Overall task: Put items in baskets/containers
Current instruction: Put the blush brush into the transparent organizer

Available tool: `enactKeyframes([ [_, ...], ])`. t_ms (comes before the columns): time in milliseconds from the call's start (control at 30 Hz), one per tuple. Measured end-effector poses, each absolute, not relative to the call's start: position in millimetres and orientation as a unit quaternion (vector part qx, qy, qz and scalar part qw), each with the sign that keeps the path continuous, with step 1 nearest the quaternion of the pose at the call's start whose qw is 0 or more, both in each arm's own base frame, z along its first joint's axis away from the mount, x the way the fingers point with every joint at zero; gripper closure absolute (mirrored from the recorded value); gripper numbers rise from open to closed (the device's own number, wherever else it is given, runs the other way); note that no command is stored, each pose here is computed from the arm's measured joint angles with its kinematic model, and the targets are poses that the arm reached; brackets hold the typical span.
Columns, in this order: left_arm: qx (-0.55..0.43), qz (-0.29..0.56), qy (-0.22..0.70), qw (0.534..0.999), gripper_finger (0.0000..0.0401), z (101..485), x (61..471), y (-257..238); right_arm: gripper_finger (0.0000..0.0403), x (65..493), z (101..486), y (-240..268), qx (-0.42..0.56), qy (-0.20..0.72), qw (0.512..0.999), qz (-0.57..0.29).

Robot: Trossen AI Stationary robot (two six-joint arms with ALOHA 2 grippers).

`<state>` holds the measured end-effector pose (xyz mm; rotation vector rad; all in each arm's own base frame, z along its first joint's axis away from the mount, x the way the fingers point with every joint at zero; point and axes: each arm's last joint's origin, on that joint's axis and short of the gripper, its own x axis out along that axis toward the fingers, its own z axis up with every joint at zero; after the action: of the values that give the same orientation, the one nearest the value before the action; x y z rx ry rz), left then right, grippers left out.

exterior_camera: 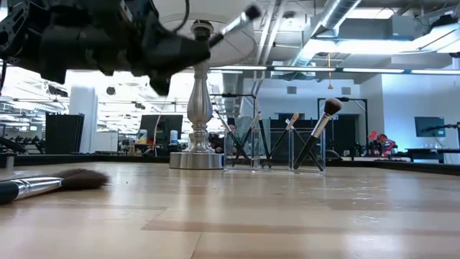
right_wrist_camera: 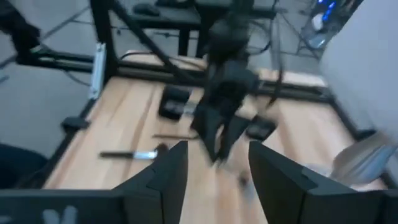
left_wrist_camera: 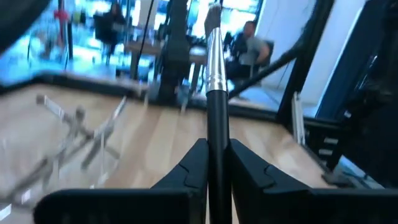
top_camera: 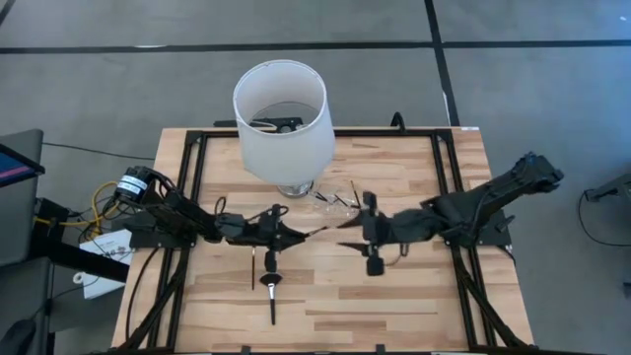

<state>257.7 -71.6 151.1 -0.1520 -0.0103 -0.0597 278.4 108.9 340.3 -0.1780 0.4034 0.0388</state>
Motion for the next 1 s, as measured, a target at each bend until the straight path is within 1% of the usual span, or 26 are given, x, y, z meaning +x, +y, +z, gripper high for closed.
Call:
enactKeyframes([
  [67, -0.062, -0.032, -0.032, 0.997, 0.0362, 156.3, 257.5, -71.7, 0.0233, 272.4, 321.7, 113.4, -0.078, 0.210, 0.974, 0.022],
  [133, -0.045, -0.035, -0.051, 0.997, 0.0362, 160.1, 257.2, -71.8, 0.0227, 273.8, 297.7, 116.7, -0.079, 0.204, 0.976, 0.007],
  [233, -0.008, -0.057, -0.077, 0.995, 0.0358, 164.9, 256.3, -73.2, 0.0222, 281.6, 267.6, 118.0, -0.085, 0.158, 0.983, -0.025],
  [333, 0.013, -0.090, -0.102, 0.991, 0.0361, 169.3, 255.0, -75.8, 0.0221, 293.4, 242.1, 116.1, -0.115, 0.112, 0.986, -0.034],
  [467, 0.013, -0.103, -0.120, 0.987, 0.0362, 172.7, 254.3, -76.1, 0.0226, 313.9, 236.3, 110.3, -0.137, 0.022, 0.990, -0.023],
  [600, 0.014, -0.106, -0.122, 0.987, 0.0357, 173.1, 254.1, -76.4, 0.0233, 327.2, 231.3, 100.7, -0.119, -0.035, 0.992, -0.008],
  [767, 0.014, -0.108, -0.126, 0.986, 0.0362, 173.9, 253.9, -76.5, 0.0243, 333.5, 229.9, 94.8, -0.113, -0.067, 0.991, 0.026],
  [867, 0.014, -0.105, -0.124, 0.987, 0.0358, 173.5, 254.1, -76.2, 0.0249, 333.2, 235.0, 95.4, -0.089, -0.090, 0.990, 0.057],
  [1000, 0.023, -0.104, -0.126, 0.986, 0.0359, 173.7, 254.1, -76.1, 0.0252, 332.5, 238.3, 95.9, -0.073, -0.107, 0.989, 0.069],
])
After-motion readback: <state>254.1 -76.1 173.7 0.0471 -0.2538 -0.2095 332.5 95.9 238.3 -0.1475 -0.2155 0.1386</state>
